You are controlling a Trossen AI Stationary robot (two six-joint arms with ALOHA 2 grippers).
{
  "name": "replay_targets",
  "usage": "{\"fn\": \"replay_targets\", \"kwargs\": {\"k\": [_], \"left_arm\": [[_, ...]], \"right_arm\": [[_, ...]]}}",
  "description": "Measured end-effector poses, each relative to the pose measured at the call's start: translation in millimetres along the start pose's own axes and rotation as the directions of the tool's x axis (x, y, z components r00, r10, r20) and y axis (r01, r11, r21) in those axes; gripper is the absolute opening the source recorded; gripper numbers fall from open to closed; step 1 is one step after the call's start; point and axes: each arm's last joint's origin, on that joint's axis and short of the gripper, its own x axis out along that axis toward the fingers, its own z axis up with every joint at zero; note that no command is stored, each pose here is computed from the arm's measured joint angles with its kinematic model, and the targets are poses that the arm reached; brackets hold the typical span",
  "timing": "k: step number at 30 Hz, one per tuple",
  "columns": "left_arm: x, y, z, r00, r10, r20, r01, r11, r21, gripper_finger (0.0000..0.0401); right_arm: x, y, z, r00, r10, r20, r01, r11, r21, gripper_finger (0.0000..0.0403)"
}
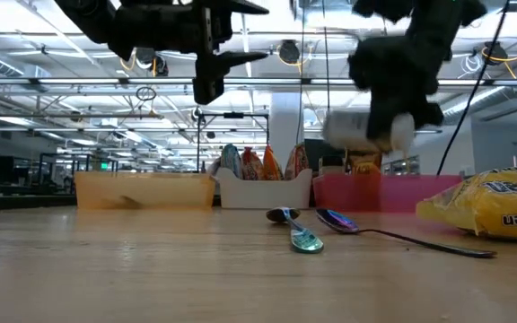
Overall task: Pick & Place Food Item
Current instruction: Put the white spice bottle into the red bin
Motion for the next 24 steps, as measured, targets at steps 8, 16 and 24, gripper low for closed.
{"fn": "replay_targets", "kwargs": {"k": [8,16,24], "left_arm": [[-6,13,13,0.983,0.129,0.130,-0.078,0.937,-0.340,0.0230],[-9,18,17,0.975,0.156,0.158,-0.061,0.873,-0.484,0.0230],[-1,22,18,0.980,0.157,0.122,-0.055,0.803,-0.594,0.0230]], "right_arm": [[-50,5,8,0.953,0.221,0.207,-0.198,0.972,-0.125,0.0189],[-50,13,15,0.922,0.284,0.262,-0.235,0.951,-0.203,0.0189],[-41,19,19,0.919,0.309,0.246,-0.248,0.936,-0.248,0.0189]]}}
